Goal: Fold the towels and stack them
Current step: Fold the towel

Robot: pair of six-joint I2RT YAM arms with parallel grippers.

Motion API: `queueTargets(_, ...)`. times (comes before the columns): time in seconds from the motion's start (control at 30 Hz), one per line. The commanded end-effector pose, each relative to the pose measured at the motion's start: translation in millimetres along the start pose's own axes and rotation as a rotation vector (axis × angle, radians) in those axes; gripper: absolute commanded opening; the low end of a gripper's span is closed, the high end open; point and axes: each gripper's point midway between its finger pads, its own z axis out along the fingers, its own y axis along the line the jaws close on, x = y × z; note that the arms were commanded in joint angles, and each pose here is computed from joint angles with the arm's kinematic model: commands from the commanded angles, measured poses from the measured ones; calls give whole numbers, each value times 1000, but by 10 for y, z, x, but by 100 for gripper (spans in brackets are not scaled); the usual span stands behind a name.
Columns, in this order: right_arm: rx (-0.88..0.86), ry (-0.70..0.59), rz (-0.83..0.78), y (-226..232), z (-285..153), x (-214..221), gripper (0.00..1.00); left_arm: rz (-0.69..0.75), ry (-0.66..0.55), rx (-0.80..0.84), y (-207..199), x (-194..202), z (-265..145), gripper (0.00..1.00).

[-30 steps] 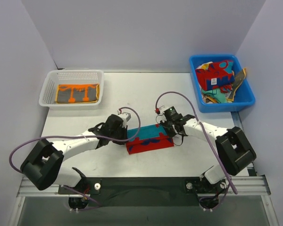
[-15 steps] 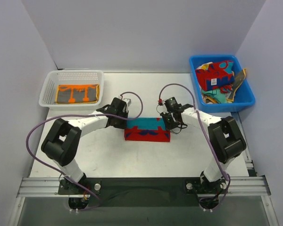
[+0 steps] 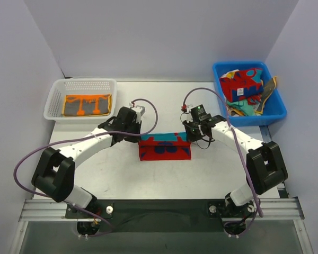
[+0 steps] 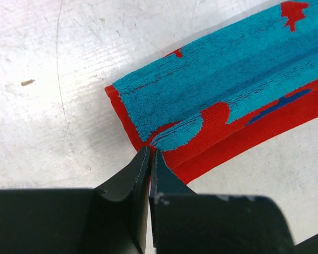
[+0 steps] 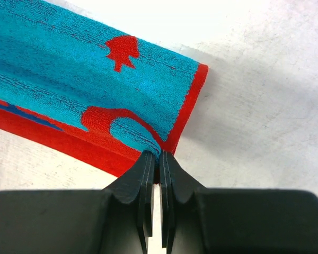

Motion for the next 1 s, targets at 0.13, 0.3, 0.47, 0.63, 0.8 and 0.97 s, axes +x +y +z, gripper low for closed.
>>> queueTargets(0.13,-45,155,69,79,16,472,0,-63,201,39,19,717,107,0)
queueTargets(0.3,-79,261,86,133,120,691,0,-82,288,62,-27,1021,148,0)
queueTargets(0.47,-94,313,113,155,161,769,0,-84,283,54,-19,1047,133,0)
queueTargets(0.63,-89,349,130,152,180,842,5,-92,269,60,-46,1026,88,4)
queueTargets(0.8,-91,288,106,157,54,728,14,-105,200,86,-130,889,-71,30)
queueTargets(0.97,-138,241,93,261,-82,672,36,-119,140,147,-268,804,-274,44)
